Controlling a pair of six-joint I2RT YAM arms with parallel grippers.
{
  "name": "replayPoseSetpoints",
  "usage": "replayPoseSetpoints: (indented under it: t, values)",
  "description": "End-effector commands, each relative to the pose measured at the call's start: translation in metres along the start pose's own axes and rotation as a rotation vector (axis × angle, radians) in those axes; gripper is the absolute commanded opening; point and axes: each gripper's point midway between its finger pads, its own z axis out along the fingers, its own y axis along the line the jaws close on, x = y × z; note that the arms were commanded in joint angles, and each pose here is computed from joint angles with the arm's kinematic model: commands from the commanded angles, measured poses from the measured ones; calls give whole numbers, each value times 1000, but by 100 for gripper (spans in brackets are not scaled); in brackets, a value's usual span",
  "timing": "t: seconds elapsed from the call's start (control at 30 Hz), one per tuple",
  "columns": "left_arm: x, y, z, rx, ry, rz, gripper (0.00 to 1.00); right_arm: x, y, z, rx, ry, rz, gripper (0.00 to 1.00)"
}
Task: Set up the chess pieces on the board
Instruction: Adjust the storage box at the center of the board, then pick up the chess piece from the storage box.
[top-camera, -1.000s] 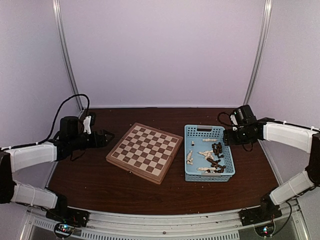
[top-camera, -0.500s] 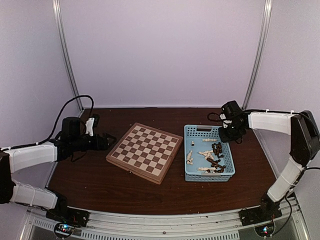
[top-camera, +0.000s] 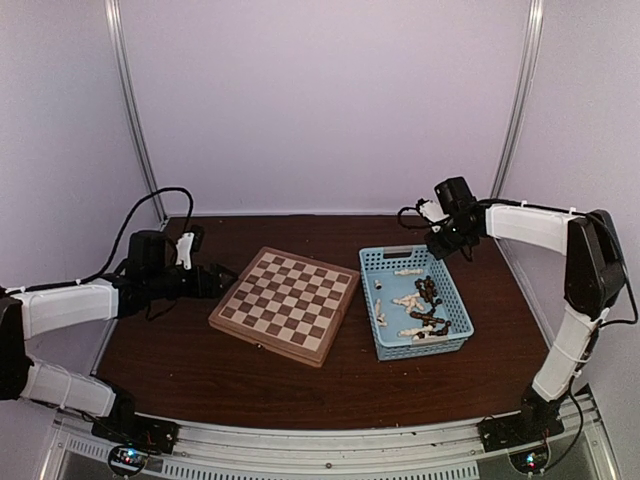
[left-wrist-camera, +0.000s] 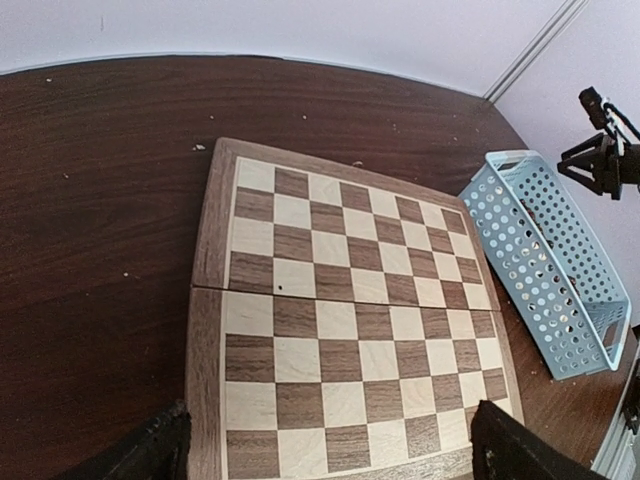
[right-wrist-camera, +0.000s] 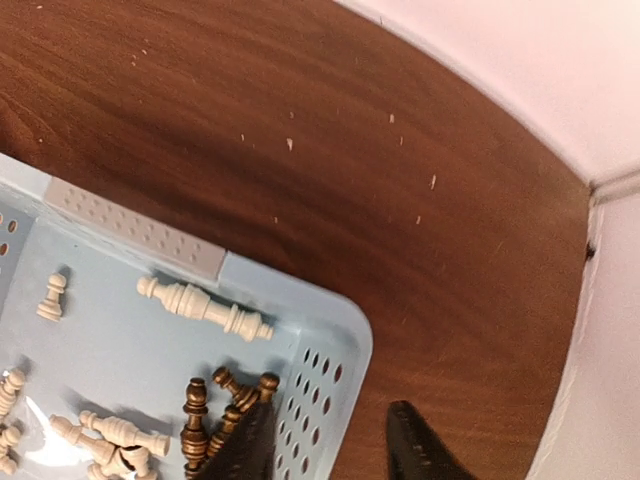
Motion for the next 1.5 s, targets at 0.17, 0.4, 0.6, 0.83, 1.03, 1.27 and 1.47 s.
replayPoseSetpoints:
  t: [0.17,0.4,0.6,0.83,1.03,1.27,1.47]
  values:
    - [-22,-7,-9,-9,-59,54,98,-47,-7,-42,-2,-129,41,54]
    - [-27,6,-10,-85,-89,-5,98,-36,77,-64,-343,-149,204,43]
    - [-28,32,-14,-217,-116,-163,98,-28,115,-37,-329,-53,222,40]
    - [-25,9,-9,-89,-68,-116,97,-24,132,-1,-299,-4,288,32]
    - [-26,0,-12,-46,-77,-111,94,-21,144,19,-250,45,247,32]
    - [-25,-2,-15,-41,-72,-105,94,-13,151,37,-199,85,215,32]
    - [-29,-4,-16,-34,-76,-105,93,-8,153,51,-156,118,198,32]
